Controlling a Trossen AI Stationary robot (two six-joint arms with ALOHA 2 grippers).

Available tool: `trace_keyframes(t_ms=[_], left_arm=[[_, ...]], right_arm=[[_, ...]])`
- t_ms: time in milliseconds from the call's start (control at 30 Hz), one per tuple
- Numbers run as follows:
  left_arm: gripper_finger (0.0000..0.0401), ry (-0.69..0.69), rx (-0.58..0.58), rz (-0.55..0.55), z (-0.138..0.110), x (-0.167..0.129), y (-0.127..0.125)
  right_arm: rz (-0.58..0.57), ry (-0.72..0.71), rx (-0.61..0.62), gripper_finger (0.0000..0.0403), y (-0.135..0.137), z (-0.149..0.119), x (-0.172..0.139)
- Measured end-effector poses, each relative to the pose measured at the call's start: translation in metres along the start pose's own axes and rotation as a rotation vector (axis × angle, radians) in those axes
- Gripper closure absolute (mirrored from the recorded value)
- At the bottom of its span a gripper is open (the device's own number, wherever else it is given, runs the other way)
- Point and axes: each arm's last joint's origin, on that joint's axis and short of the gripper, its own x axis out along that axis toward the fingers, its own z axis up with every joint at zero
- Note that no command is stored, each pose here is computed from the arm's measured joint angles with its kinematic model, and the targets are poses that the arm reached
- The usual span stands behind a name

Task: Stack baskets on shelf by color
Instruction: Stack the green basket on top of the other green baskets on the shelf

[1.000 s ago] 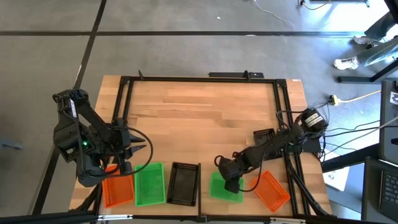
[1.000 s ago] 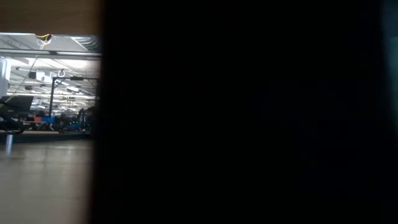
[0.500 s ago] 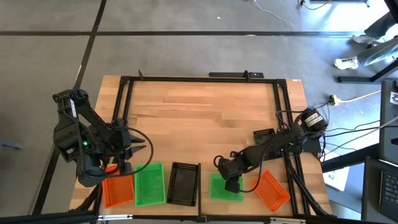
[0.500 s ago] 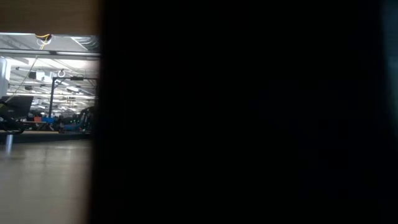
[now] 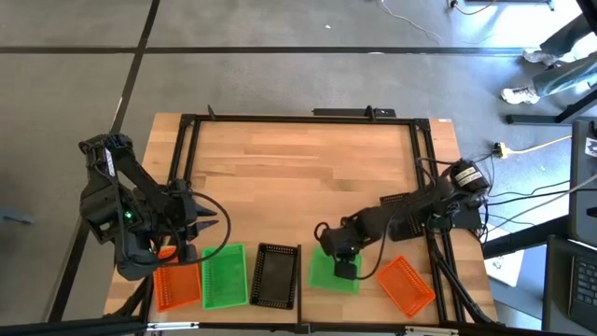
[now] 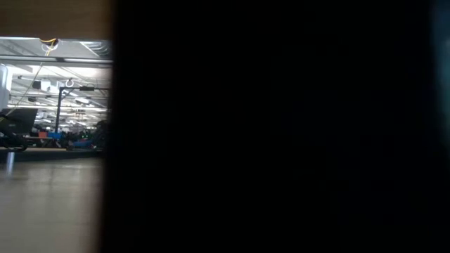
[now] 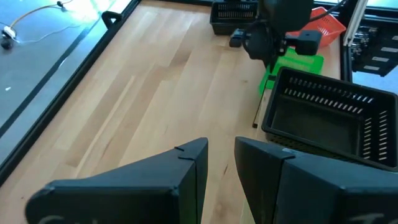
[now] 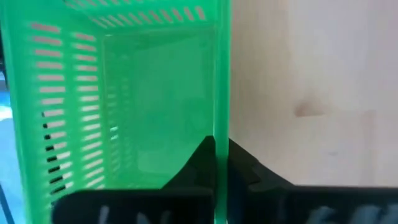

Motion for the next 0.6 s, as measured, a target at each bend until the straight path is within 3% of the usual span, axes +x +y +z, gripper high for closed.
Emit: trace_keyframes(t_ms=[200, 600], left_arm=[[0.0330, 0.000, 0.000, 0.000, 0.000, 0.000, 0.000], [0.0330, -0.002, 0.001, 0.001, 0.000, 0.000, 0.000]], right_arm=[[-0.090, 0.058, -0.054, 0.0401, 0.000, 0.014, -0.037], [-0.444, 0.074, -0.012, 0.0402, -0.008, 0.024, -0.118]])
